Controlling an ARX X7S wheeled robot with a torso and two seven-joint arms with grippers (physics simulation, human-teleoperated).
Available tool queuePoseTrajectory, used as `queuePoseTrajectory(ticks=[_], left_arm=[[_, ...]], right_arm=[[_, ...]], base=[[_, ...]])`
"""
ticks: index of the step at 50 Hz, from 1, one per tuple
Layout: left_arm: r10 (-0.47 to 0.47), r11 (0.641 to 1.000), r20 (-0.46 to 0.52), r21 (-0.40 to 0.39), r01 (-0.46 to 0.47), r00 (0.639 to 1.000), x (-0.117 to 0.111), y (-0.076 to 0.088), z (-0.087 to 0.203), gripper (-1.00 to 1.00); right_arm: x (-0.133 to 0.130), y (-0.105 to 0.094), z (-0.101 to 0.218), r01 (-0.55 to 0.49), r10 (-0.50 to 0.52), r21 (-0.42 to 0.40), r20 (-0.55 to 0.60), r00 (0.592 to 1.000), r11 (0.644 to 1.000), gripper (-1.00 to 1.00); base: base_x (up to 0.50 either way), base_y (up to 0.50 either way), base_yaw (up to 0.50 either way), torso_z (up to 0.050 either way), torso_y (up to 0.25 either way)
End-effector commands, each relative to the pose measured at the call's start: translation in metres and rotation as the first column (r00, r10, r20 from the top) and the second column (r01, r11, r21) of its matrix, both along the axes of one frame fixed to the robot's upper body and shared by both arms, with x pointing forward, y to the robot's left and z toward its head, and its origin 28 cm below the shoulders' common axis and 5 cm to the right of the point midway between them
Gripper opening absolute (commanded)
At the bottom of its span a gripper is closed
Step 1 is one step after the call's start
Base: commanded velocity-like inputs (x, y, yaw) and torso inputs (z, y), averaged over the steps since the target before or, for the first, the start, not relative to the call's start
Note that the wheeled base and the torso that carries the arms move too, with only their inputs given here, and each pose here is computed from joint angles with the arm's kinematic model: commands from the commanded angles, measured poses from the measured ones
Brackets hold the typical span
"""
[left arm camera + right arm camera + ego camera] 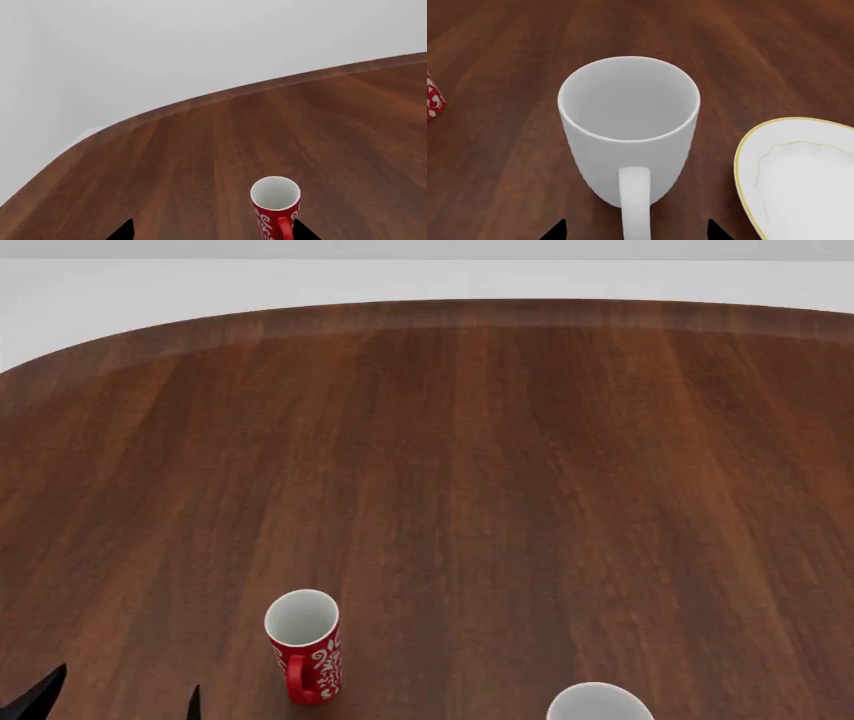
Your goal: Put the white mug on the plate.
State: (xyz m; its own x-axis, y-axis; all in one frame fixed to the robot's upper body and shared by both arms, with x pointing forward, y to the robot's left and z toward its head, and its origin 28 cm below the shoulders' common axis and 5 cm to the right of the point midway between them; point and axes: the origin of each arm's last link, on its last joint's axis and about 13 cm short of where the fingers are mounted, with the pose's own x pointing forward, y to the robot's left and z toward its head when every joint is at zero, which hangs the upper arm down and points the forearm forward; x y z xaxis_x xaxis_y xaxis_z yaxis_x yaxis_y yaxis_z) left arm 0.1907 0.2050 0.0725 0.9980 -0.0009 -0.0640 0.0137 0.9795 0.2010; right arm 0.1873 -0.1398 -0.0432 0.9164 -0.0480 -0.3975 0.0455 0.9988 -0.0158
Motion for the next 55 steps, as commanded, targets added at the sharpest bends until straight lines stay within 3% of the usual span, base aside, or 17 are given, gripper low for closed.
queuePoseTrajectory(ticks=[1, 19, 20, 38, 55], left_arm=[[-0.005, 1.0, 0.005, -0.004, 0.005, 1.0, -0.002, -0.001, 0.0, 1.0], [-0.02, 1.0, 0.025, 0.002, 0.02, 0.999, -0.005, -0.004, 0.007, 1.0], [-0.02, 1.0, 0.026, 0.003, 0.02, 0.999, -0.005, -0.004, 0.007, 1.0], [-0.021, 1.0, 0.019, 0.001, 0.021, 1.0, -0.002, -0.004, 0.003, 1.0], [-0.019, 1.0, 0.011, 0.005, 0.019, 1.0, -0.001, -0.005, 0.001, 1.0]], right_arm=[[0.006, 0.001, -0.002, -0.005, 0.005, 0.002, -0.006, 1.0, 1.0, 1.0], [0.014, -0.001, -0.007, -0.002, 0.003, 0.023, -0.007, 1.0, 1.0, 1.0], [0.013, -0.002, -0.007, 0.0, 0.0, 0.019, 0.004, 1.0, 1.0, -1.0], [0.006, 0.002, 0.011, 0.008, -0.007, -0.012, 0.081, 0.997, 1.0, -1.0], [-0.015, -0.005, 0.03, 0.085, -0.076, -0.042, 0.177, 0.981, 0.996, -1.0]], base=[[0.0, 0.0, 0.0, 0.0, 0.0], [0.0, 0.0, 0.0, 0.0, 0.001], [0.0, 0.0, 0.0, 0.0, 0.0], [0.0, 0.0, 0.0, 0.0, 0.0], [0.0, 0.0, 0.0, 0.0, 0.0]])
